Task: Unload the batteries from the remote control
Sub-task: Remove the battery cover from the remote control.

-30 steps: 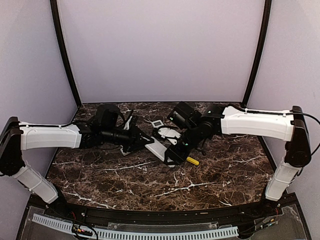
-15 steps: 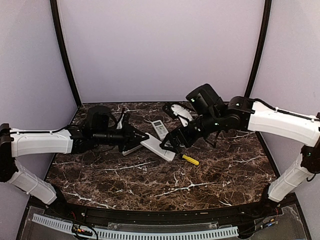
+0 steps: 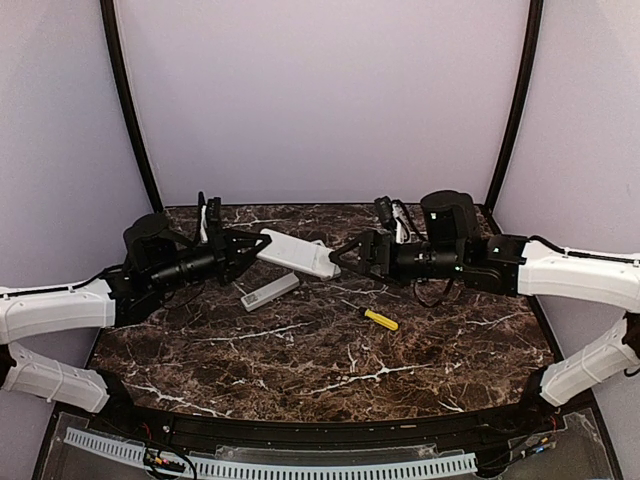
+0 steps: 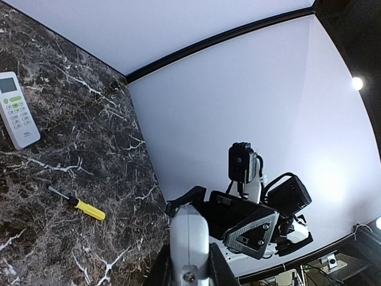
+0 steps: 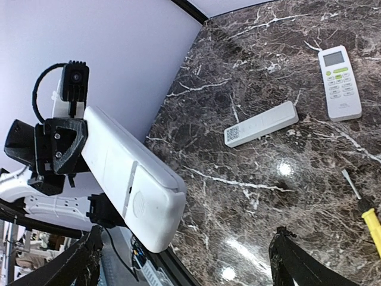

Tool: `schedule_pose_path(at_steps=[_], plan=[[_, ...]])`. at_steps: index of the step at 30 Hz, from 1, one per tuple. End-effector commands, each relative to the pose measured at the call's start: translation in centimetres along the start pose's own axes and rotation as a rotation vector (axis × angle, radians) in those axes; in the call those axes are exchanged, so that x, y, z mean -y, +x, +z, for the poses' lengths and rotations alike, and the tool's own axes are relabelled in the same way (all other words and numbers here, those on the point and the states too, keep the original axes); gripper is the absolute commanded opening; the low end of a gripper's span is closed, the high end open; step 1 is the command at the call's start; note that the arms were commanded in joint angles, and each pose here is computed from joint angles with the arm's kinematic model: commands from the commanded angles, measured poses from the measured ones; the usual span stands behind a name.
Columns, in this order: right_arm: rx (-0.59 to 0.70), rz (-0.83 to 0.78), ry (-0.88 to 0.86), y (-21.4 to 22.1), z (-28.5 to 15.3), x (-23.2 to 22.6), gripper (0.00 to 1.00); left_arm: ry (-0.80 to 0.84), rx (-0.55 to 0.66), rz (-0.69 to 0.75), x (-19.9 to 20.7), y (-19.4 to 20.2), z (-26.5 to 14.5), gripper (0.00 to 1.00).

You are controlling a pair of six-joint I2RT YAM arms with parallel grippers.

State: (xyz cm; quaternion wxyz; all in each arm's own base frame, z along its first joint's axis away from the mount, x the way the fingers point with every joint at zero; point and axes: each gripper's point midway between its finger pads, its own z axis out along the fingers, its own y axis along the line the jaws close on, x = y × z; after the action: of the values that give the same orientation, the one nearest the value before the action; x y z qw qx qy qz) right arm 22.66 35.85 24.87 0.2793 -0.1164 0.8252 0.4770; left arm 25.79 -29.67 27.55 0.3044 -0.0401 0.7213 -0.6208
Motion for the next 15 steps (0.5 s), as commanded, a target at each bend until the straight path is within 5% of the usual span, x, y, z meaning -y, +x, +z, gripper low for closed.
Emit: schedule_pose_path(at_steps=[1,15], plan=[[0.039,0.065,-0.137,-1.4,0.3,-3.0,0.93,0.089,0.064,0.074,2.5,-1.2,-1.3,0.0],[0.025,0.081,-0.204,-1.2,0.6,-3.8,0.65,0.174,0.035,0.06,3.8,-0.6,-1.3,0.0]])
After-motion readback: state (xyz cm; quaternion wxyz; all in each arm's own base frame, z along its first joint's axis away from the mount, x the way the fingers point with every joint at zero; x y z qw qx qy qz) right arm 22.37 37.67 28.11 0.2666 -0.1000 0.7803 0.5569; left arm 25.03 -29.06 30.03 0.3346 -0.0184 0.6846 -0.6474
